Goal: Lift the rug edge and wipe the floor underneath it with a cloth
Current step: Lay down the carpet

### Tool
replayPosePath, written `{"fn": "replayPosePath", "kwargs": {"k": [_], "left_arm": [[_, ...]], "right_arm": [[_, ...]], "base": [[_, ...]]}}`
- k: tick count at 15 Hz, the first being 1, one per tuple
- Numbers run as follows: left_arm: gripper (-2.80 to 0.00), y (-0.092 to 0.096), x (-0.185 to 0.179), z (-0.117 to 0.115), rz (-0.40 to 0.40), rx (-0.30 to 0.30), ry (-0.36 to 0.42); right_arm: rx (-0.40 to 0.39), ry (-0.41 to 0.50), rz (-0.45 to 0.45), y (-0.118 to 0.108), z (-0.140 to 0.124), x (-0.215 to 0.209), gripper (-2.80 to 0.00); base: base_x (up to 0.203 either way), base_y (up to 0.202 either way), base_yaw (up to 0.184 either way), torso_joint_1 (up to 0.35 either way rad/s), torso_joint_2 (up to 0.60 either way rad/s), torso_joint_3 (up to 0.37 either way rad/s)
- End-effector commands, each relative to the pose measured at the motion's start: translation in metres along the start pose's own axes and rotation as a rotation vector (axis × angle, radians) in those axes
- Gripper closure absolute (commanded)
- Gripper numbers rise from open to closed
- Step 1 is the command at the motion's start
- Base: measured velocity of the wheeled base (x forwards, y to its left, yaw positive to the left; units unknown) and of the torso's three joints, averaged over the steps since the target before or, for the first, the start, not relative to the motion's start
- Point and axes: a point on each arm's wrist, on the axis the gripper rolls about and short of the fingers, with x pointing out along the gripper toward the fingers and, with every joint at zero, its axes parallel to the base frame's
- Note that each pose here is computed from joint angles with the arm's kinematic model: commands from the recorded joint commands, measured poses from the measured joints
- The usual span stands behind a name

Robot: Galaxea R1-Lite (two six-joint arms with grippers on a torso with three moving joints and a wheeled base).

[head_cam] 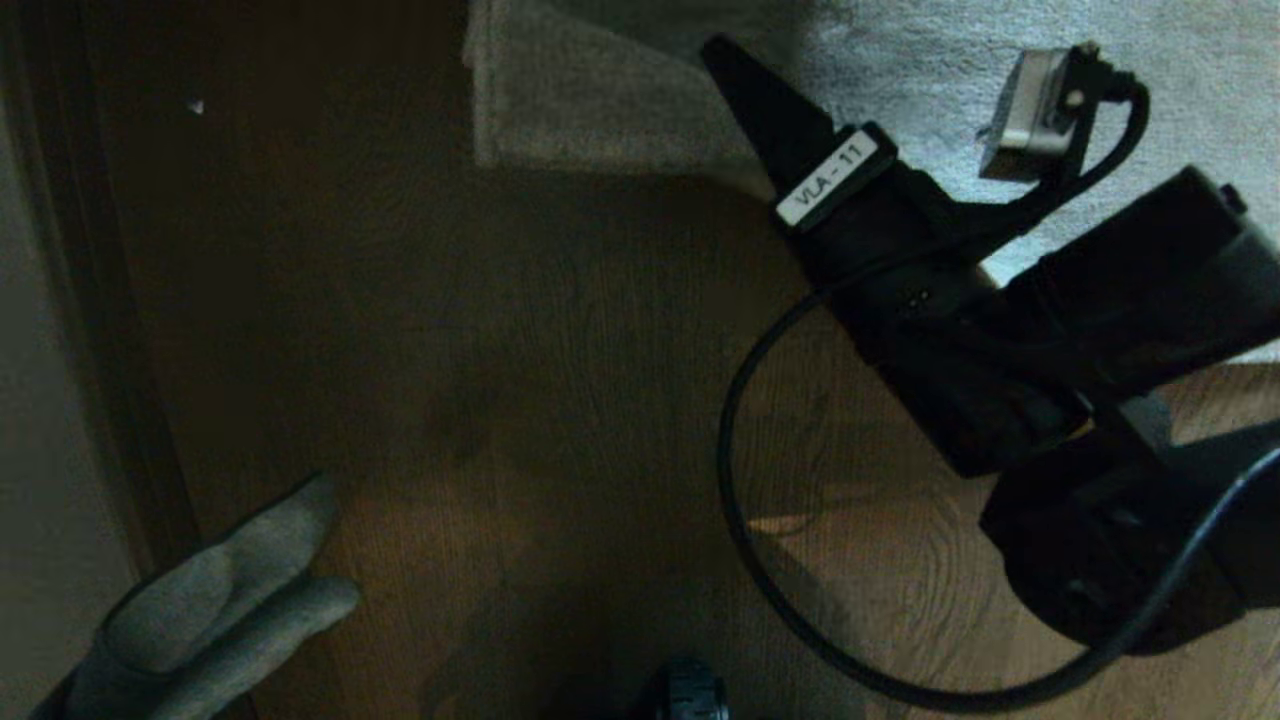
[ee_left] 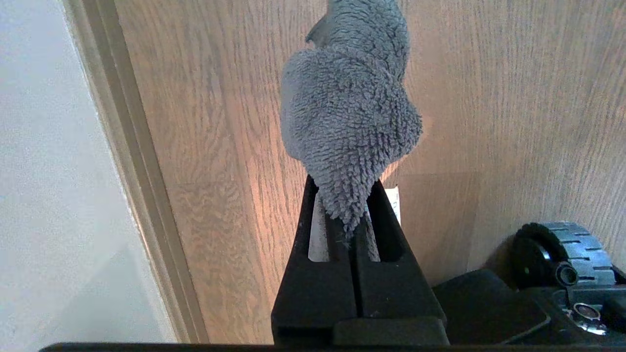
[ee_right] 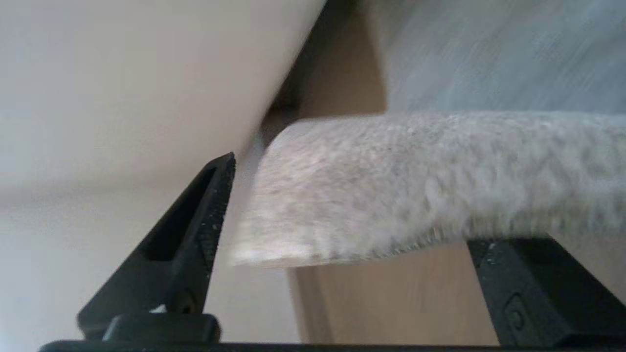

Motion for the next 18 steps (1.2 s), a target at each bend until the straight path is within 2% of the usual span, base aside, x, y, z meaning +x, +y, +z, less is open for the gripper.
{"fn": "replayPosePath", "kwargs": {"k": [1,2,7,10,14,15,16,18], "left_arm": [[0.0,0.0,0.0,0.0,0.0,0.0,0.0],[0.0,0.0,0.0,0.0,0.0,0.0,0.001],[0.0,0.0,0.0,0.0,0.0,0.0,0.001],[0.0,0.0,0.0,0.0,0.0,0.0,0.001],[0.0,0.0,0.0,0.0,0.0,-0.001,0.0],[0.0,0.0,0.0,0.0,0.0,-0.004,0.001],[0.0,0.0,0.0,0.0,0.0,-0.006,0.0],[0.0,0.0,0.0,0.0,0.0,-0.006,0.0]], "right_arm": [[0.015,0.075,0.055,0.009,-0.009,-0.014,-2.8],[0.024,0.098,0.081,0.013,-0.014,-0.018,-2.8],[0.076,0.183,0.1,0.027,-0.033,-0.033,-2.8],[0.165,0.237,0.112,0.04,-0.038,-0.045,-2.8],[0.23,0.287,0.071,0.039,-0.046,-0.056,-2.8],[0.226,0.3,0.044,0.036,-0.05,-0.061,-1.6],[0.219,0.302,-0.005,0.032,-0.055,-0.066,0.0],[0.21,0.311,-0.06,0.027,-0.059,-0.073,0.0]], "base": [[0.0,0.0,0.0,0.0,0.0,0.0],[0.0,0.0,0.0,0.0,0.0,0.0],[0.0,0.0,0.0,0.0,0.0,0.0],[0.0,0.0,0.0,0.0,0.0,0.0],[0.0,0.0,0.0,0.0,0.0,0.0],[0.0,0.0,0.0,0.0,0.0,0.0],[0.0,0.0,0.0,0.0,0.0,0.0],[0.0,0.0,0.0,0.0,0.0,0.0]]}}
